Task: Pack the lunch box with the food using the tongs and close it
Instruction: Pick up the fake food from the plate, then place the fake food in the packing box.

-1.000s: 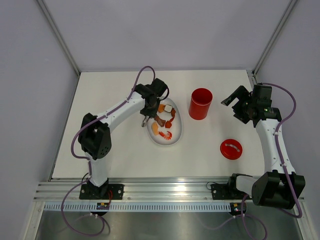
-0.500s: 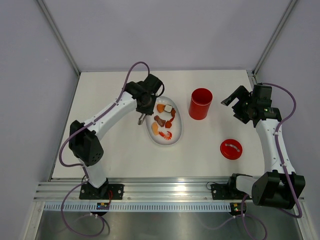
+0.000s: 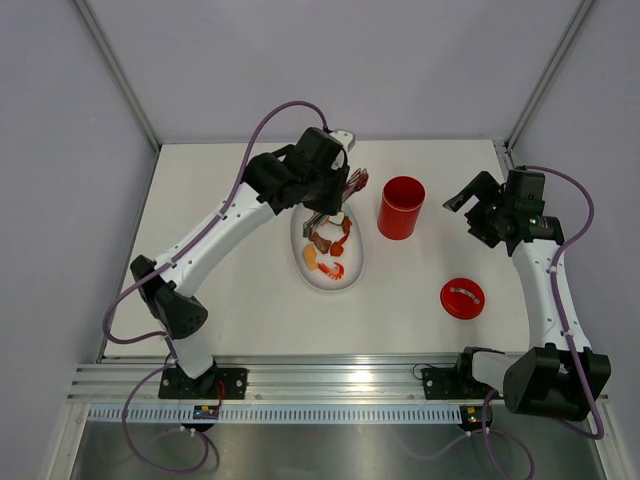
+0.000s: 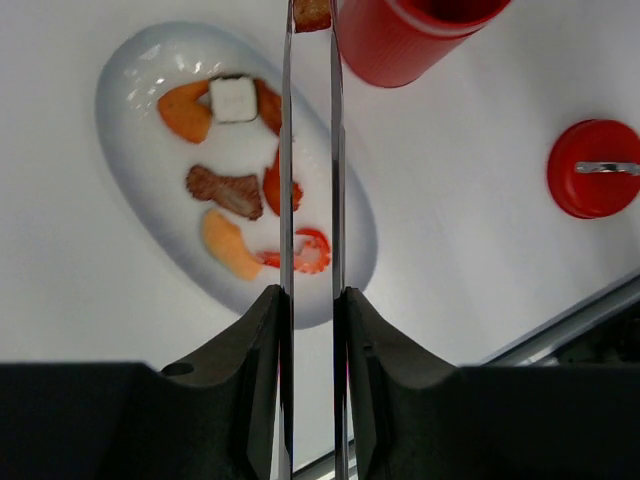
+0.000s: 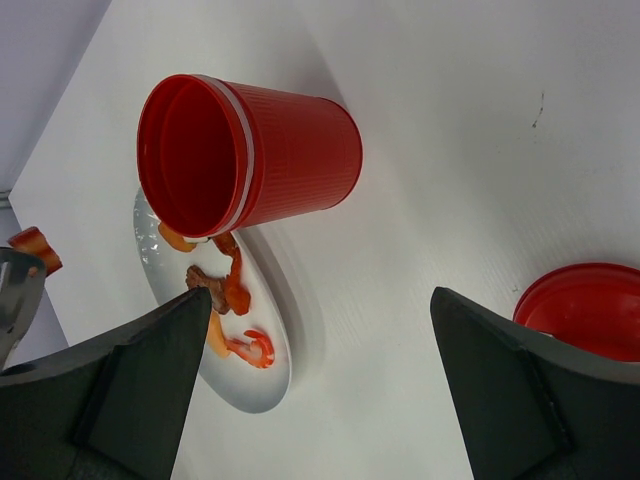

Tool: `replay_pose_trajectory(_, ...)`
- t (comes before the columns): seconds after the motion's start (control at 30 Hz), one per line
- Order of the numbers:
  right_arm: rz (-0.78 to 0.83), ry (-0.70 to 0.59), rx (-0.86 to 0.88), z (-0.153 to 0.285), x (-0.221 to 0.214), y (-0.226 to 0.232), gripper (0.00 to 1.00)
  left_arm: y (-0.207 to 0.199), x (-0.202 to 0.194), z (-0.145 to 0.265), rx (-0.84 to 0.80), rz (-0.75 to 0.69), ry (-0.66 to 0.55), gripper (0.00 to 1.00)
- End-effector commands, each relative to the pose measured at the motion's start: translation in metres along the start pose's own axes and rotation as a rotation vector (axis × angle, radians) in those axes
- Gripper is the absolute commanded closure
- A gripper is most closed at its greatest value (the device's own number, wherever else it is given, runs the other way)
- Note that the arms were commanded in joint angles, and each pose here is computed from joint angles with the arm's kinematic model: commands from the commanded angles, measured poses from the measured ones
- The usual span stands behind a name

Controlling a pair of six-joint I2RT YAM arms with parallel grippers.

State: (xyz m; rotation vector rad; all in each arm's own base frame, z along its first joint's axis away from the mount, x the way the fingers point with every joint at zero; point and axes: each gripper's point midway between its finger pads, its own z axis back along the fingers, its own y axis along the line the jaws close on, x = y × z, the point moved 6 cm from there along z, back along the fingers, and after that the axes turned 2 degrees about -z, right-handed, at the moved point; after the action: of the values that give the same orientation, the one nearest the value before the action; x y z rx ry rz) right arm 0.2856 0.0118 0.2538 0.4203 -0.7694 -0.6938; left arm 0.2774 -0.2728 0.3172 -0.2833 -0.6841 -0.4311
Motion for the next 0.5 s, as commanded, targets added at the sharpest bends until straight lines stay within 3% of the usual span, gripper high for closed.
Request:
replay_pose_trajectory(0.0,0.019,-0.057,0.021,0.015,0.010,0.011,0.01,-0.034,0.028,0.006,-0.141,-0.017,-0.090,0.87)
replay_pose_trajectory(0.47,0.032,-0.062,0.009,0.022,0.010,0.010,0.01,-0.072,0.042,-0.034,-0.269,-0.028,-0.093,0.86)
